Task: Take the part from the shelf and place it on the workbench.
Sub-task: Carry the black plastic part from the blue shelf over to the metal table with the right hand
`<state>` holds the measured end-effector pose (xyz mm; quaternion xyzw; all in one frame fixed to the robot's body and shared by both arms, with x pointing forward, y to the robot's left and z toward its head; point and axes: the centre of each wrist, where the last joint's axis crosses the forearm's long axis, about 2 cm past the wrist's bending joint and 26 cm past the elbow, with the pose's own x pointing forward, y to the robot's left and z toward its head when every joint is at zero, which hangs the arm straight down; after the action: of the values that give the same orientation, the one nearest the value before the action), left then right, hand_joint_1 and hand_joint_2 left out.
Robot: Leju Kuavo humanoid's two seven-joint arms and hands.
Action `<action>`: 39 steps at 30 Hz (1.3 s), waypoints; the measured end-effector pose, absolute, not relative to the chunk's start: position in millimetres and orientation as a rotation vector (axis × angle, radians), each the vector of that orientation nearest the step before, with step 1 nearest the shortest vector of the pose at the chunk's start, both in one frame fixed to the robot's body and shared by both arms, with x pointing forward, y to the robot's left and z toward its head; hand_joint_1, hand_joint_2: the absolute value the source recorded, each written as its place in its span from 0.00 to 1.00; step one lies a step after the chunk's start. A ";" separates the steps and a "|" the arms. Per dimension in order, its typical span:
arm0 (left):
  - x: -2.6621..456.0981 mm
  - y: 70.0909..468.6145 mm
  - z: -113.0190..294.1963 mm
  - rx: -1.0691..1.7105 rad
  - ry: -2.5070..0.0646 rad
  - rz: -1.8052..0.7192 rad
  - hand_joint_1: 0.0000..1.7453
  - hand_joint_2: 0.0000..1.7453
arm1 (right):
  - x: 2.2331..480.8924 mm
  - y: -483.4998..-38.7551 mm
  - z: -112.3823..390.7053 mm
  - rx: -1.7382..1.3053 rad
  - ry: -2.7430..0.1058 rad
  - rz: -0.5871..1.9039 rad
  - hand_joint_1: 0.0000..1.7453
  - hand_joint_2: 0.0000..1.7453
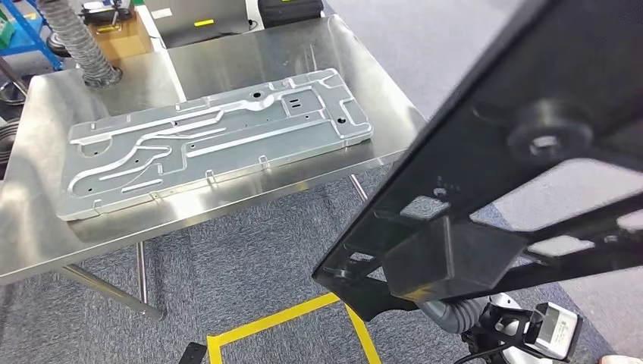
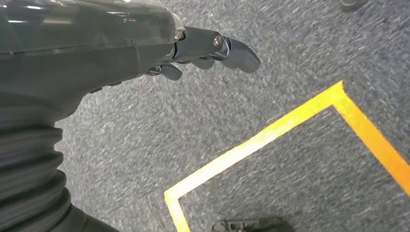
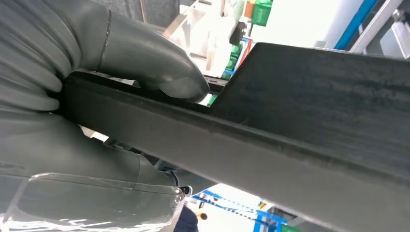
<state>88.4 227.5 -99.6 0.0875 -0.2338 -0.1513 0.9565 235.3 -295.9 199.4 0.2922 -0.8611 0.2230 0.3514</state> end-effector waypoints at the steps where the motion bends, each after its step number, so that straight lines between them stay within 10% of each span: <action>1: 88.9 227.1 -99.5 0.177 -0.476 -0.306 0.00 1.00 | 235.4 -295.7 199.5 0.757 -2.229 0.578 1.00 1.00; 39: 89.3 224.0 -99.0 0.164 -0.479 -0.300 0.00 1.00 | 234.2 -302.5 194.6 0.737 -2.216 0.571 1.00 1.00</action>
<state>89.3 224.0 -99.0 0.0810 -0.2359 -0.1476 0.9571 234.2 -302.5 194.6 0.2860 -0.8598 0.2216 0.3603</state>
